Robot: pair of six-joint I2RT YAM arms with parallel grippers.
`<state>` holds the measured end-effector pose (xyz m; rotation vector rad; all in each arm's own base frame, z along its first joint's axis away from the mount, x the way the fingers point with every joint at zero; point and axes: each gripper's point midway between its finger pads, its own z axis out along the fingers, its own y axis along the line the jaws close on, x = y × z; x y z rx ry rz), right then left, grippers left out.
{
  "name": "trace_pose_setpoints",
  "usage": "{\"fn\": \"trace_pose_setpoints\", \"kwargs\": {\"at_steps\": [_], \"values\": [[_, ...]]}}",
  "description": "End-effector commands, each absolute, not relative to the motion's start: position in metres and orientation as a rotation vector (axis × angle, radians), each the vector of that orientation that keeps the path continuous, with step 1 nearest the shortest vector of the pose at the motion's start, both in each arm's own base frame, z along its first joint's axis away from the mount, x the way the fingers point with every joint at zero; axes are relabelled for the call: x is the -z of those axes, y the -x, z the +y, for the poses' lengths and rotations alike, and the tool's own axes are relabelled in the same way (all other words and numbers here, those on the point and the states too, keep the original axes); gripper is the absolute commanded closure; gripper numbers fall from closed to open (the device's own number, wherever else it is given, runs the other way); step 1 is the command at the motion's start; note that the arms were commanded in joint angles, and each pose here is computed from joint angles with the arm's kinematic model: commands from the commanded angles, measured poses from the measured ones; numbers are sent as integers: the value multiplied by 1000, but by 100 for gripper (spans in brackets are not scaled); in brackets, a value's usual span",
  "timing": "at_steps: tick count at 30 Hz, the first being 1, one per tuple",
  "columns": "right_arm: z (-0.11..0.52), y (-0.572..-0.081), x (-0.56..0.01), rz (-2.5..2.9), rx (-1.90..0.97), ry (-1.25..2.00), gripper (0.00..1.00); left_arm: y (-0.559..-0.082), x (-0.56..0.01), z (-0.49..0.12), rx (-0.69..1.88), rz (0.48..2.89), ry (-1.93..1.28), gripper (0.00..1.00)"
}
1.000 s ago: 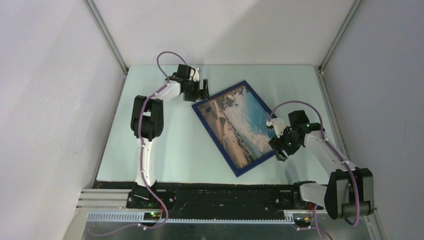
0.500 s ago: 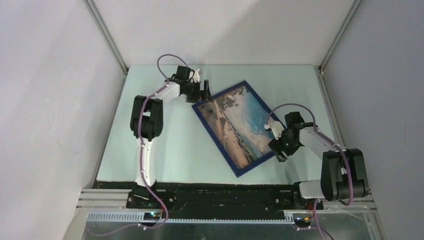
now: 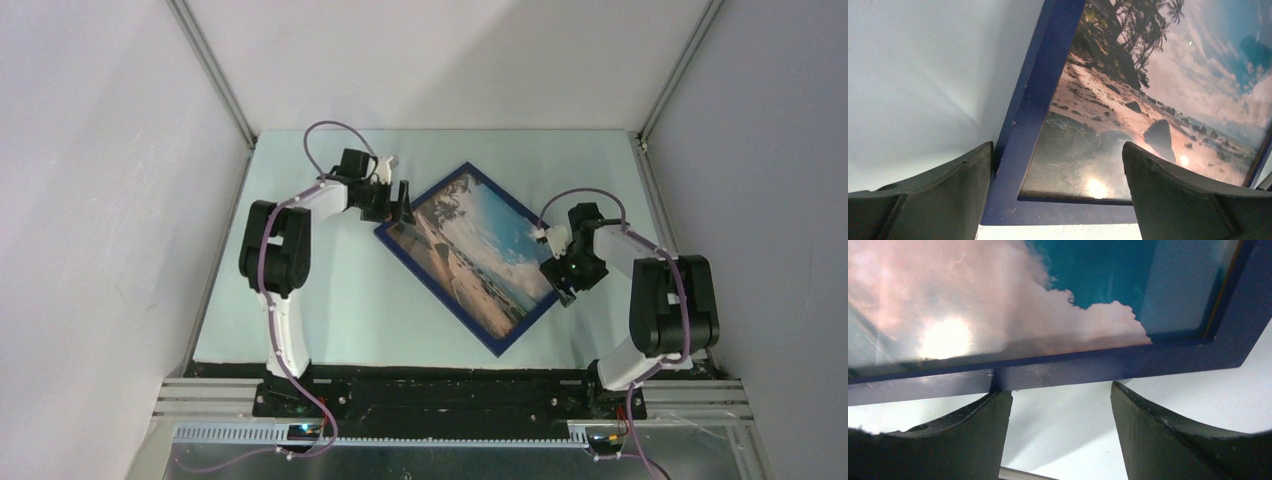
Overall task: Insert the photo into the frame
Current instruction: Adjust the photo frame at the center of the board.
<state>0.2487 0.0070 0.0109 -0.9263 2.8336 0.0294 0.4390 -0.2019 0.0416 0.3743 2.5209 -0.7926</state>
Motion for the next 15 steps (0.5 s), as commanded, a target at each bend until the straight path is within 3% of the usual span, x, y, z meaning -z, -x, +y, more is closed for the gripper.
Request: {"fn": "trace_pose_setpoints", "kwargs": {"at_steps": [1, 15], "values": [[8, -316, 4, 2727, 63, 810, 24, -388, -48, -200, 881, 2602, -398, 2], [16, -431, -11, 2671, 244, 663, 24, -327, -19, -160, 878, 2734, -287, 2]]}}
